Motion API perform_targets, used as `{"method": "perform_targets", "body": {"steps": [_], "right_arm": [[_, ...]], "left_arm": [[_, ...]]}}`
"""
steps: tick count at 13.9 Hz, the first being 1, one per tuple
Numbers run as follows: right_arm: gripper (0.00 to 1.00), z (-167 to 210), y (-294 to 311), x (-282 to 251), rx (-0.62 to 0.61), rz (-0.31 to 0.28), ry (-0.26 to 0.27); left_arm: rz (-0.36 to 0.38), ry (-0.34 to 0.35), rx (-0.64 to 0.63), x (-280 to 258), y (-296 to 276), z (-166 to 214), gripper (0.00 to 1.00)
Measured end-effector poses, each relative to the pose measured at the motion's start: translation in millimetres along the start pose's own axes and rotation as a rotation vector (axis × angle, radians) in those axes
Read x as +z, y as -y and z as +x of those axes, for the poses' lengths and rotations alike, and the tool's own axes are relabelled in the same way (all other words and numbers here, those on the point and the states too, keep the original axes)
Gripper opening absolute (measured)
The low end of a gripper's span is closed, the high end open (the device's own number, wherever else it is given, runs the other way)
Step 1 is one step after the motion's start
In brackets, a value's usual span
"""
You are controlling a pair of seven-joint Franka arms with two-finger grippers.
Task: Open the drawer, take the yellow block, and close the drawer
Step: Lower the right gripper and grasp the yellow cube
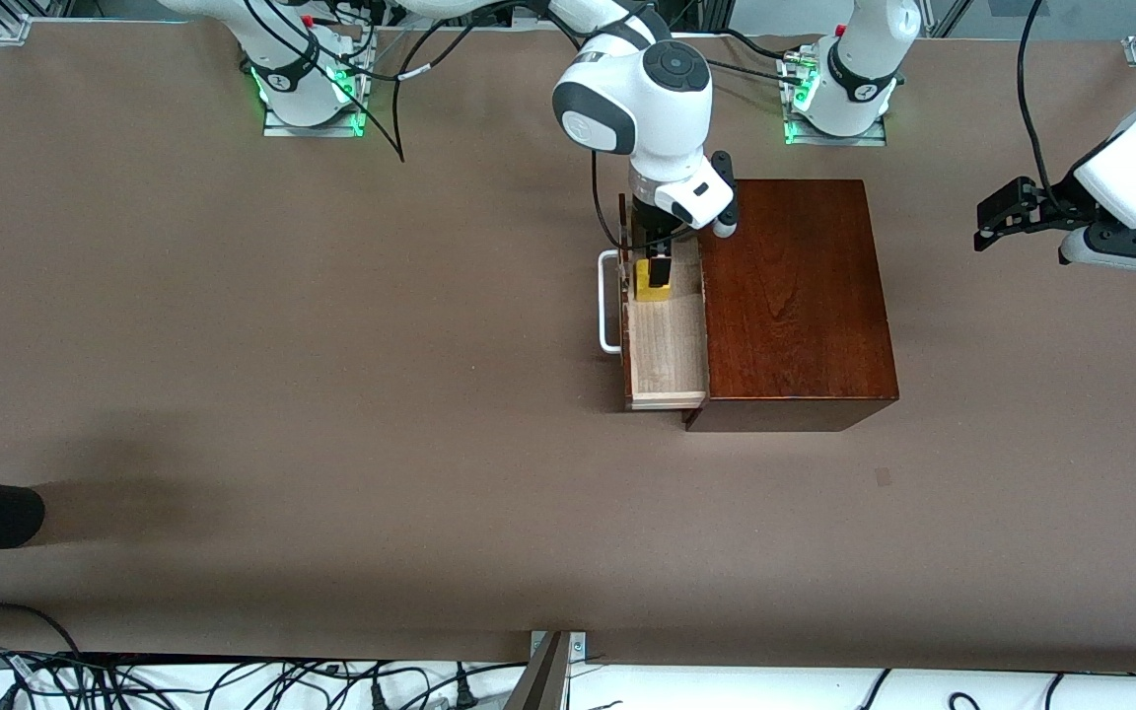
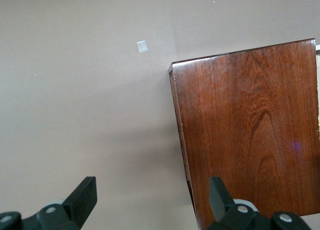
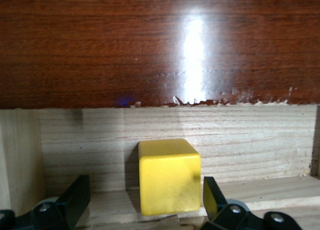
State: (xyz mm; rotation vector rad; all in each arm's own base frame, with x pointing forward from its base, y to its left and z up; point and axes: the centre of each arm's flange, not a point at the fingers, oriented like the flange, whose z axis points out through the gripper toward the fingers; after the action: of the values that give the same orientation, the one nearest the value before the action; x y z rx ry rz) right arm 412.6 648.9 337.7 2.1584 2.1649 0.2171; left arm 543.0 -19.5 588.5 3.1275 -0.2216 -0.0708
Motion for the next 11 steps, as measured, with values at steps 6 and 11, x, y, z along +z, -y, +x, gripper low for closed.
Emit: {"method": "perform_targets", "body": {"steps": [6, 11], "right_arm": [[1.0, 0, -7, 12, 0.005, -0.004, 0.006], [1.0, 0, -6, 20, 0.005, 0.001, 0.01]], "left_arm": [[0.0, 0.0, 0.0, 0, 0, 0, 1.0], [0.0, 0.0, 0.0, 0, 0, 0, 1.0]]}}
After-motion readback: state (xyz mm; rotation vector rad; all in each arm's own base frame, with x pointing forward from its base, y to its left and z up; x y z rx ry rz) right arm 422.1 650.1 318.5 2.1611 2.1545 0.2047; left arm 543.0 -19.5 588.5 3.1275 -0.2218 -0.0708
